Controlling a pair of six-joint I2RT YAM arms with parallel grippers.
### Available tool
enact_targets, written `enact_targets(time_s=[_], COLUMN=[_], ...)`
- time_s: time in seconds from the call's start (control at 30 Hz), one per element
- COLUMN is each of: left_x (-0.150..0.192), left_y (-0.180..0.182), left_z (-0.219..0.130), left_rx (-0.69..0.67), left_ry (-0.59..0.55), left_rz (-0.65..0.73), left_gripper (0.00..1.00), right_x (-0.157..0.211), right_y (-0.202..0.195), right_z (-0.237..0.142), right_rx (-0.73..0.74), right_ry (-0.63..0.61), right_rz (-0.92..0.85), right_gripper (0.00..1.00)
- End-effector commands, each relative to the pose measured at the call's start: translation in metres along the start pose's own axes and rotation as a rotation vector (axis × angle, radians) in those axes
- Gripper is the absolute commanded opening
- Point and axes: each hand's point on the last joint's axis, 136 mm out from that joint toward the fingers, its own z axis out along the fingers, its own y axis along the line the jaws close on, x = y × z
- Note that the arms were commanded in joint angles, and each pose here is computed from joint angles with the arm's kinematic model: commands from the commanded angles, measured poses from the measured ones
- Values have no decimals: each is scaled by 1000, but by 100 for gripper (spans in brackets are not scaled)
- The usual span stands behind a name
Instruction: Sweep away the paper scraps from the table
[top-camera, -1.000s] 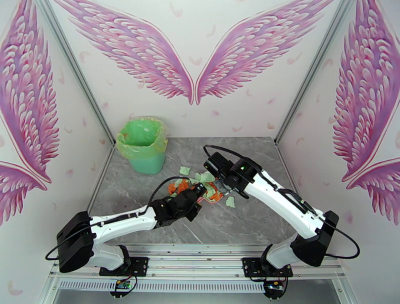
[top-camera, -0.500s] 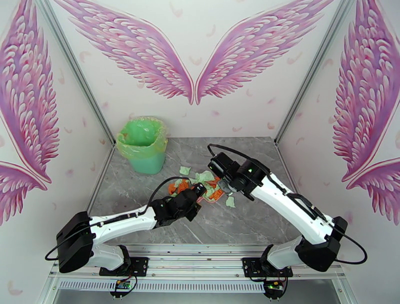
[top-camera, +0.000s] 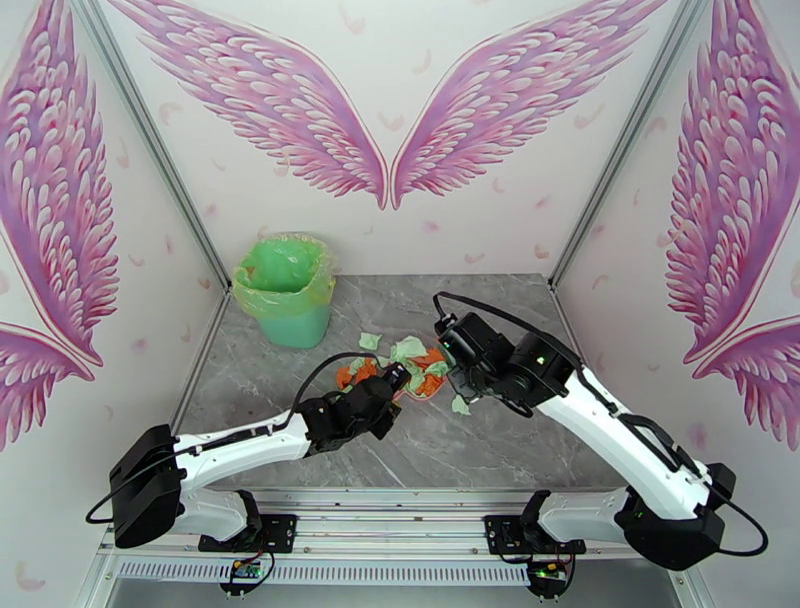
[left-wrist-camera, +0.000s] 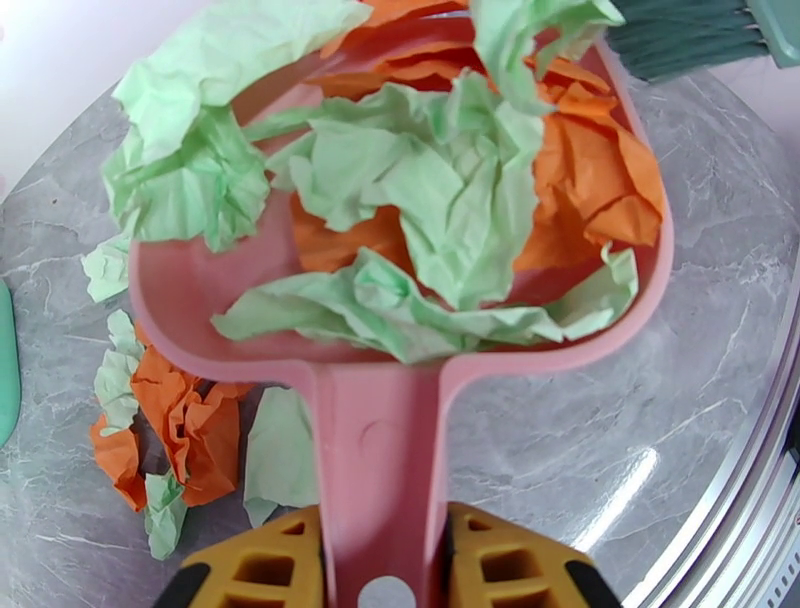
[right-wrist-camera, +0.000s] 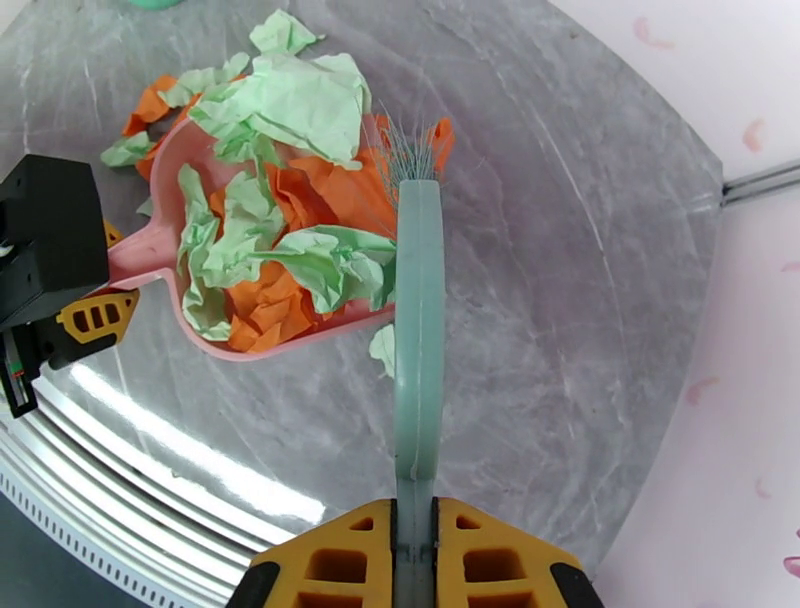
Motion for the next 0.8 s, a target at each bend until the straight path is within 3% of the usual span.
enact_targets(time_s=[0.0,0.43,0.77], left_x=[-27,-51,-61], left_y=[7,17,56], left_z=[-14,-37,-65], left_rx=[-22,21,-21], left_ry=[-72,-109,-82], left_rz=[-10,-32,-43], left_gripper=[0,0,0], right_x=[8,38,44], right_y=[-7,-42,-44], right_z=[-14,-30,-17], right_rx=[1,124,126], right_ry=[-37,-70,-70], right_rz=[47,130,170], right_gripper=[0,0,0])
